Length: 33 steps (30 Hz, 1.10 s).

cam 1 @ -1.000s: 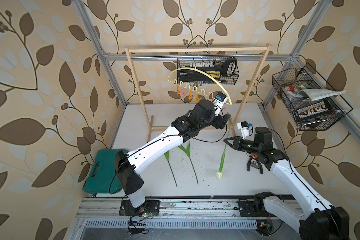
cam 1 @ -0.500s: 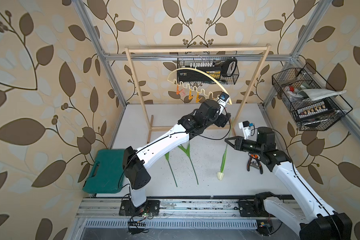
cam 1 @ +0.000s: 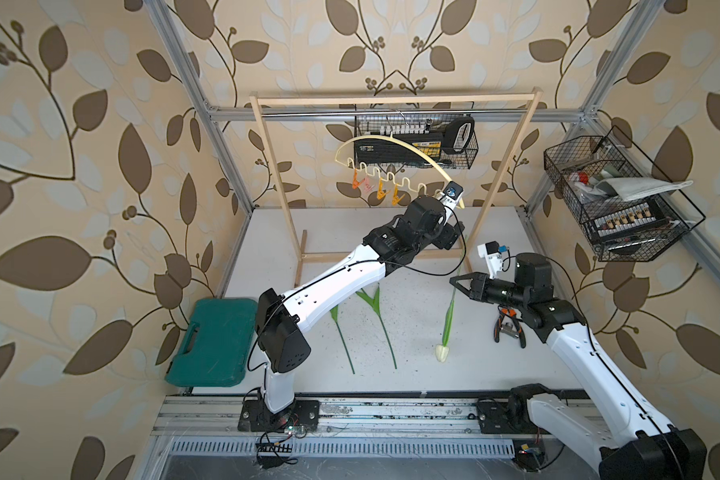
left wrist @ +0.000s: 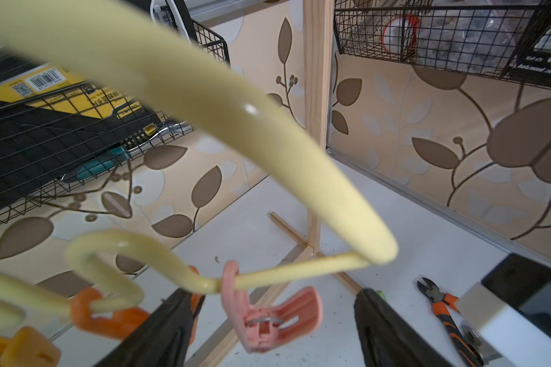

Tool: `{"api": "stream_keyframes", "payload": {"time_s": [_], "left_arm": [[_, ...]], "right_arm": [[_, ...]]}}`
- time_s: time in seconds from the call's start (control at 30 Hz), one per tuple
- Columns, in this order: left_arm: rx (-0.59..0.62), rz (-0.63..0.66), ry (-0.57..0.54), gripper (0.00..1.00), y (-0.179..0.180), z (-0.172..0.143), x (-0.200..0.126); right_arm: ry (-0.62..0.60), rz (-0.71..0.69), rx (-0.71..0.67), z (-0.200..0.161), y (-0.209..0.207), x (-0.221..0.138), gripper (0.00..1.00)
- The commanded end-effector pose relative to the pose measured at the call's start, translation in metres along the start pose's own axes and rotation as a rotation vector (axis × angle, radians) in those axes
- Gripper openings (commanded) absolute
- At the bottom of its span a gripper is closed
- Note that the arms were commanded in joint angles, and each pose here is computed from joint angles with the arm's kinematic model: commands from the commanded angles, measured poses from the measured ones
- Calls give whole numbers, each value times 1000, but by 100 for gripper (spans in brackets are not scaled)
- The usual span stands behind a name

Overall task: Dry the flowers on a clothes hanger
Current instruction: Open the clamp at the hanger.

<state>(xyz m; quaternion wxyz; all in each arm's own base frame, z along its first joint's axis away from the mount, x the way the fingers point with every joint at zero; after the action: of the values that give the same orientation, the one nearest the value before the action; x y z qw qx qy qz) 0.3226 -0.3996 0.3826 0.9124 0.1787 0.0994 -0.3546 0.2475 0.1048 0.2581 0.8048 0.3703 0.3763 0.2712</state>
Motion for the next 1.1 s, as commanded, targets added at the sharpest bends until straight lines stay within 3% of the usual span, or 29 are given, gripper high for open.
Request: {"api": "stream_keyframes", "payload": {"time_s": [0.0, 0.73, 1.07], "left_arm": [[7, 55, -60, 83, 15, 20, -7], [-26, 123, -87, 72, 29, 23, -2], [-35, 122, -93, 62, 29, 26, -4]], "right_arm": [[-16, 36, -42, 6, 14, -8, 0], [-4, 67, -43, 5, 20, -10, 0], [2, 73, -43, 5, 21, -10, 0]]}}
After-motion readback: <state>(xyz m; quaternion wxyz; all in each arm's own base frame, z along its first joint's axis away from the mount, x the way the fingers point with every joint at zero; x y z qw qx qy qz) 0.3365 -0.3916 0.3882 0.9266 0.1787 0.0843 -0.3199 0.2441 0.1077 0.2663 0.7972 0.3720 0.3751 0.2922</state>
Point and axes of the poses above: each gripper's point midway between its finger pads, its own x axis out along the fingers, its own y axis along the line the jaws close on, z = x × y, the point moved 6 cm from there along -x, back along the fingers, and after that the axes turned 8 degrees about x, right-handed, at the moved point
